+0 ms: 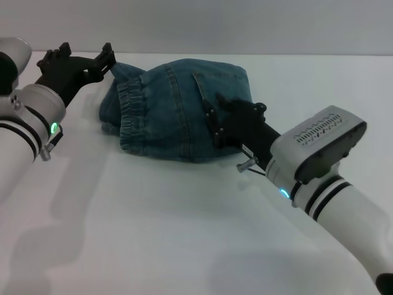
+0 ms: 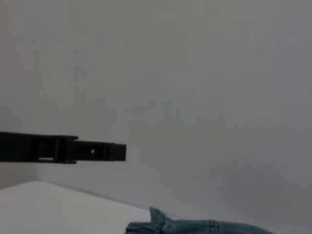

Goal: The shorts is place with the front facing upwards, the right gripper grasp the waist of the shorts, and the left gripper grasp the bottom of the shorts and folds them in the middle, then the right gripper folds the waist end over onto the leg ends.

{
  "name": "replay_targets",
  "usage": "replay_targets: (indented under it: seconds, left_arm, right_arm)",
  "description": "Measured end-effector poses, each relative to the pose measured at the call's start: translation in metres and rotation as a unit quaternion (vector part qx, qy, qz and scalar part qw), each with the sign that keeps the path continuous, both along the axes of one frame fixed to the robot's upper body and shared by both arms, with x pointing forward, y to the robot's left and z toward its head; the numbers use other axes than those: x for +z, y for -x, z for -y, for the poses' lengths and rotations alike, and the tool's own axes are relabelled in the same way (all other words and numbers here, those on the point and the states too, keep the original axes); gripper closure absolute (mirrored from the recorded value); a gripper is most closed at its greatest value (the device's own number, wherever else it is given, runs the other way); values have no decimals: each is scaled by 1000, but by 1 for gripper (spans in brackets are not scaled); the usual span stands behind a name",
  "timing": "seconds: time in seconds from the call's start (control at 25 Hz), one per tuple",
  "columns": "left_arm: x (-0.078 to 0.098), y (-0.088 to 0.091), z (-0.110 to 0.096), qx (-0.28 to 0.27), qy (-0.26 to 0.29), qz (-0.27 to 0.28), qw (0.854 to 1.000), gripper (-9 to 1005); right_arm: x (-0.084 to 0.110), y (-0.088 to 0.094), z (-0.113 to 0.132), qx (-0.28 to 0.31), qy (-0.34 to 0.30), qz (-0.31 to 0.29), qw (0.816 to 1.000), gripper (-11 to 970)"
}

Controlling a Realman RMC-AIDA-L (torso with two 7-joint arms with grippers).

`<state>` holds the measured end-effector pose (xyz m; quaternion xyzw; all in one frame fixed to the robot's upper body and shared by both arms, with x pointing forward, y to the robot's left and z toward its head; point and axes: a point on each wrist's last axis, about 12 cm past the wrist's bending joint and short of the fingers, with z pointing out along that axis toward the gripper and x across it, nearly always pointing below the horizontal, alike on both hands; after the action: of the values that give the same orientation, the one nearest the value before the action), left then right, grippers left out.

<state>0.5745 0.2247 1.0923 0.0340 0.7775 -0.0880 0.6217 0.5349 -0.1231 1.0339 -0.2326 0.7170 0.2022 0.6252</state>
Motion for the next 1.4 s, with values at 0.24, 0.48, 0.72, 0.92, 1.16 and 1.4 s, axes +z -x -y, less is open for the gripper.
replay_targets:
  seconds: [0.24,0.48,0.72,0.92,1.16,1.4]
  left_arm:
    - [0,1,1,-1,1,0,1000,152]
    - [-2,2,3,-3,1,0,1000,153]
    - [-4,4,2,-1,0,-1,1000,152]
    - [-7,5,3,-3,-3,-4,1000,151]
    - [-10,8,6,0,-16,18,1000,150]
    - [-27,31,-10,64,-47,118,990,149]
  right_arm:
    - [-3,-8,-1,4,12,-30,999,836]
    - [-7,-24,13,-13,16,-54,998,956]
    - [-7,-41,22,-24,35,-67,997,942]
    - [-4,-54,23,-28,57,-71,995,929]
    - [1,-68,35,-52,47,-68,995,915]
    - [5,-20,86,-131,-51,72,987,900]
